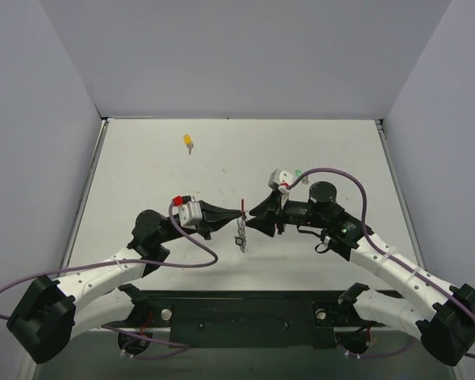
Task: Put the keys on the keyring
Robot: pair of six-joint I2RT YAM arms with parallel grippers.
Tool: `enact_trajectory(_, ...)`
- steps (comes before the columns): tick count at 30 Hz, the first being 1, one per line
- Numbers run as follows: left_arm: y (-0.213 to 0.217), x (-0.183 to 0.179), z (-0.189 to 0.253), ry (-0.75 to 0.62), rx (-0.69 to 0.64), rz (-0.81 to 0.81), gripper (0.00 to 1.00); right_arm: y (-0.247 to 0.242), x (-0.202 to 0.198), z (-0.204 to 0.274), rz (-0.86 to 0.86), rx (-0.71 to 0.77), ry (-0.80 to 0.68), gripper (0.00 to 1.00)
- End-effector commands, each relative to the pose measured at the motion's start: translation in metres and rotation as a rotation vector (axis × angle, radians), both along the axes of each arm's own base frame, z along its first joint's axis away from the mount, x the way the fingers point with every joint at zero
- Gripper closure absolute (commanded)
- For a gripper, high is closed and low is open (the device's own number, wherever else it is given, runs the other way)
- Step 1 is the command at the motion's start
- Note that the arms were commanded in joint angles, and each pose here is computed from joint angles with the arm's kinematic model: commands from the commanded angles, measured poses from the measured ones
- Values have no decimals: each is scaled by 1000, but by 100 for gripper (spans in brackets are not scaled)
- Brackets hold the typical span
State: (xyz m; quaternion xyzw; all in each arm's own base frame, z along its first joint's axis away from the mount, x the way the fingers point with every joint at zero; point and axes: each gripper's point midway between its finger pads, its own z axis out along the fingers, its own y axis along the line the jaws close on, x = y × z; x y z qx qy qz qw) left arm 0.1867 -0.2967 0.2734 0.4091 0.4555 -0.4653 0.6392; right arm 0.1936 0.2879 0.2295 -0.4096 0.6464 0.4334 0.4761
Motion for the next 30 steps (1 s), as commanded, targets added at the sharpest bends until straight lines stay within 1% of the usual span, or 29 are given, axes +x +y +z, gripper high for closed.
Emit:
enact_trajectory(1, 6, -5, 42, -105, -127, 11, 100, -7, -7, 25, 91, 50, -140, 57)
enact_trajectory(2, 5, -6, 41, -104, -126, 5, 100, -10, -6, 22, 102, 30, -155, 54)
enact_trajectory(3, 5, -7, 40, -100, -122, 2, 100, -12, -9, 27, 124, 26, -205, 50)
enact_trajectory(4, 5, -8, 38, -101, -121, -6, 100, -16, -12, 23, 135, 1, -202, 48)
enact_trajectory(5, 5, -10, 39, -98, -124, -13, 100, -19, -14, 27, 167, -17, -269, 42)
enact_trajectory(6, 4, -11, 37, -95, -118, -27, 100, -25, -18, 23, 174, -46, -270, 41)
enact_trajectory(7, 3, -12, 36, -92, -118, -33, 100, -27, -20, 25, 206, -69, -348, 39)
enact_trajectory(8, 2, -15, 35, -96, -115, -51, 100, -33, -25, 23, 231, -88, -361, 38)
enact_trajectory(9, 2, -17, 34, -92, -115, -63, 100, -36, -23, 27, 240, -104, -424, 37)
enact_trajectory(10, 1, -19, 32, -99, -111, -82, 100, -40, -28, 25, 253, -118, -412, 37)
enact_trajectory(14, -6, -27, 26, -101, -82, -155, 100, -41, -33, 37, 291, -92, -462, 37)
enact_trajectory(16, -8, -30, 25, -107, -84, -183, 100, -39, -35, 38, 309, -76, -478, 41)
enact_trajectory(17, -9, -30, 26, -105, -87, -190, 100, -39, -35, 36, 306, -70, -463, 45)
enact_trajectory(18, -11, -30, 26, -111, -91, -199, 100, -36, -33, 44, 297, -47, -490, 47)
enact_trajectory(19, -11, -31, 28, -115, -99, -206, 100, -36, -33, 42, 291, -38, -461, 52)
enact_trajectory(20, -13, -30, 28, -112, -100, -214, 100, -34, -31, 46, 283, -28, -470, 55)
enact_trajectory(21, -14, -31, 31, -120, -110, -218, 100, -34, -31, 45, 280, -24, -454, 62)
enact_trajectory(23, -17, -30, 30, -122, -114, -224, 100, -33, -32, 45, 280, -19, -446, 70)
enact_trajectory(27, -24, -29, 31, -122, -135, -234, 100, -27, -31, 45, 270, -5, -421, 74)
enact_trajectory(30, -29, -29, 31, -116, -148, -242, 100, -25, -28, 39, 254, -7, -394, 79)
